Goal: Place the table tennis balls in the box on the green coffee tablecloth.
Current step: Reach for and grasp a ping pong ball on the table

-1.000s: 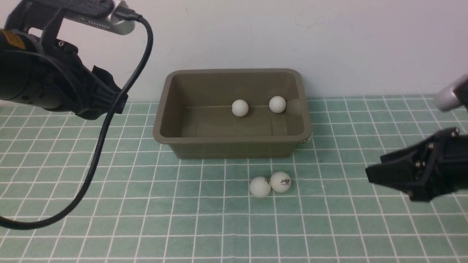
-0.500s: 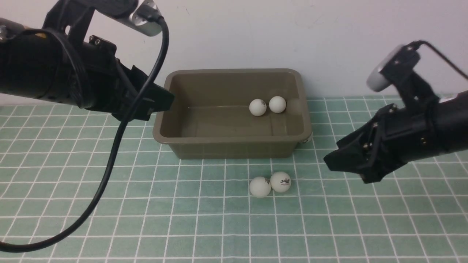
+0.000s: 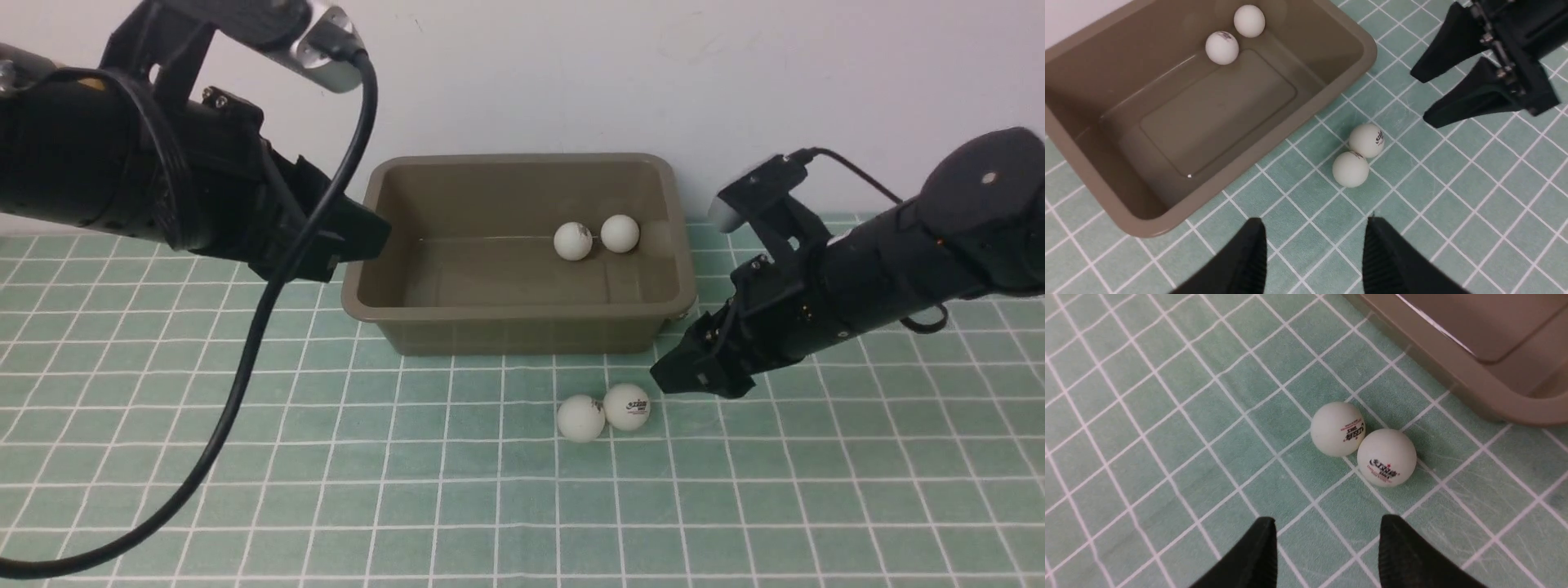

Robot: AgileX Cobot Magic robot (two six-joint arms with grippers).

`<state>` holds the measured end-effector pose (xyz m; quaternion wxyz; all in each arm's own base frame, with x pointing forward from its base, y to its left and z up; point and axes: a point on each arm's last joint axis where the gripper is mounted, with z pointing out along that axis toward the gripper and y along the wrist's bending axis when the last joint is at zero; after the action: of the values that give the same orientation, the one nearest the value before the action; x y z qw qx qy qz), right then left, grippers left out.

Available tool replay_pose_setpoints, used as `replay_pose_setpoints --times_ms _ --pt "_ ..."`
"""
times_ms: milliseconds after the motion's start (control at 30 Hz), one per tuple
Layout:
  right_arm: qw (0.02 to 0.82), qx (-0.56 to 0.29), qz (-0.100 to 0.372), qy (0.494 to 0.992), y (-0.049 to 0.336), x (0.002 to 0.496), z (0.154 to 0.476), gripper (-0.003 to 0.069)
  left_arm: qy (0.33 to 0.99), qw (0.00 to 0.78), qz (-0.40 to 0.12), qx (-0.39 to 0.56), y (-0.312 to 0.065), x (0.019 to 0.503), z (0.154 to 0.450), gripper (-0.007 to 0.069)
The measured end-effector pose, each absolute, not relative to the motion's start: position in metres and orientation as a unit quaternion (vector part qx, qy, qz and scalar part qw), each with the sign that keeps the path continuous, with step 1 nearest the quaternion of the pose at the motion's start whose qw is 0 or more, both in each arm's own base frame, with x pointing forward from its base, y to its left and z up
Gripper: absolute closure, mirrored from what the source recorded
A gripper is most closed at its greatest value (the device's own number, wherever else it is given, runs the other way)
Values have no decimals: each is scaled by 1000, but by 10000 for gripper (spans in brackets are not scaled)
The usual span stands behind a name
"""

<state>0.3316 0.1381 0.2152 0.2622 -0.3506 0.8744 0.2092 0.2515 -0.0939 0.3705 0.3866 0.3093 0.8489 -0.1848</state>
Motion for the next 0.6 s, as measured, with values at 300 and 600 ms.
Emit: replay_pose_setpoints --times_ms 300,600 --pt "247 -309 234 888 143 339 195 159 850 379 -188 313 -94 250 370 326" --pt "244 -284 242 895 156 343 178 158 851 376 -189 314 -94 250 369 326"
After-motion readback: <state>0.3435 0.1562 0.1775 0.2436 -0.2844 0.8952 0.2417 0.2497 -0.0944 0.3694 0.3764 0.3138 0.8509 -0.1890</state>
